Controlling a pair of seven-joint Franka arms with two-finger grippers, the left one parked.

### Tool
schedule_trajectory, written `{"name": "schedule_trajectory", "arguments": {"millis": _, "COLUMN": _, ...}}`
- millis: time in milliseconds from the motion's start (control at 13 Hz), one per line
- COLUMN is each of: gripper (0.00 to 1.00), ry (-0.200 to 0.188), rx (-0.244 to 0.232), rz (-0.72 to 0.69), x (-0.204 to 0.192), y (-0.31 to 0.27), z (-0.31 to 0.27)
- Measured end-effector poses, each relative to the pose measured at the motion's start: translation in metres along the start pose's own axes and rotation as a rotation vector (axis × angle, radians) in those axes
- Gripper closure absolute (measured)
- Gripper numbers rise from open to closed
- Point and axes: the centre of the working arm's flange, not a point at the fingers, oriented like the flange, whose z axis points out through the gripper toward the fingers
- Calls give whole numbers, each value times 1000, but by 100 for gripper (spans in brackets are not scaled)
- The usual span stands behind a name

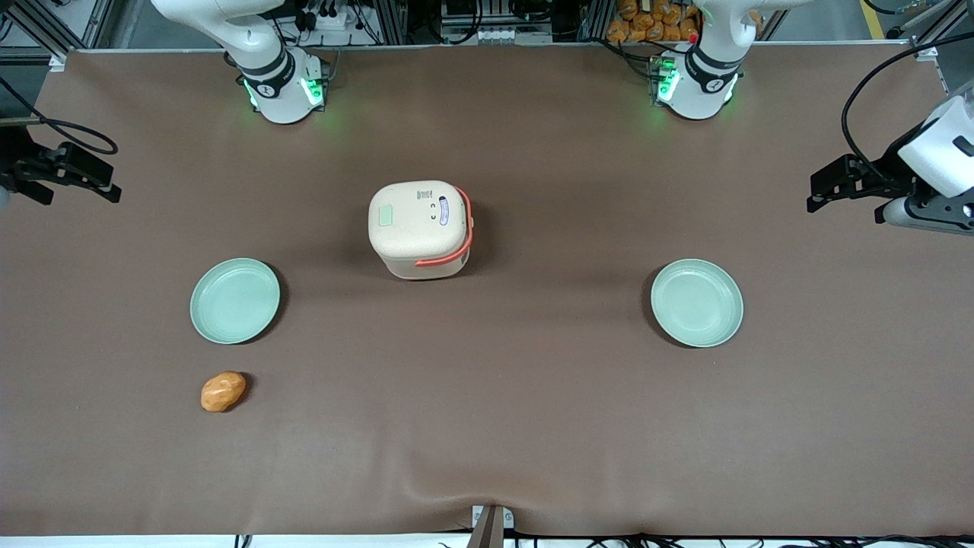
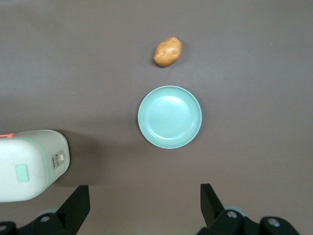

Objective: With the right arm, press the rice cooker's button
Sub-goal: 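Move the right gripper toward the rice cooker's green button, then lower the closed right gripper onto the rice cooker's green button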

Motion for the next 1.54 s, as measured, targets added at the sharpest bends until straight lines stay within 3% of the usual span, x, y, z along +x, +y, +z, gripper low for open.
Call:
{"name": "schedule_trajectory", "arguments": {"millis": 308, "gripper": 0, "ry": -31, "rx": -9, "rz": -24, "x": -4, "y": -99, "z": 25}}
{"name": "schedule_trajectory", "arguments": {"millis": 846, "gripper": 81, "ry": -87, "rx": -45, "rz": -68, "x": -37, "y": -227, "z": 92}}
{"name": "schedule_trajectory", "arguments": {"millis": 1000, "gripper": 99, "ry": -100, "rx": -53, "rz": -97, "x": -47, "y": -247, "z": 110}}
{"name": "schedule_trajectory", "arguments": {"millis": 1538, "gripper": 99, "ry": -96, "rx": -58, "rz": -78, "x": -66, "y": -268, "z": 207}}
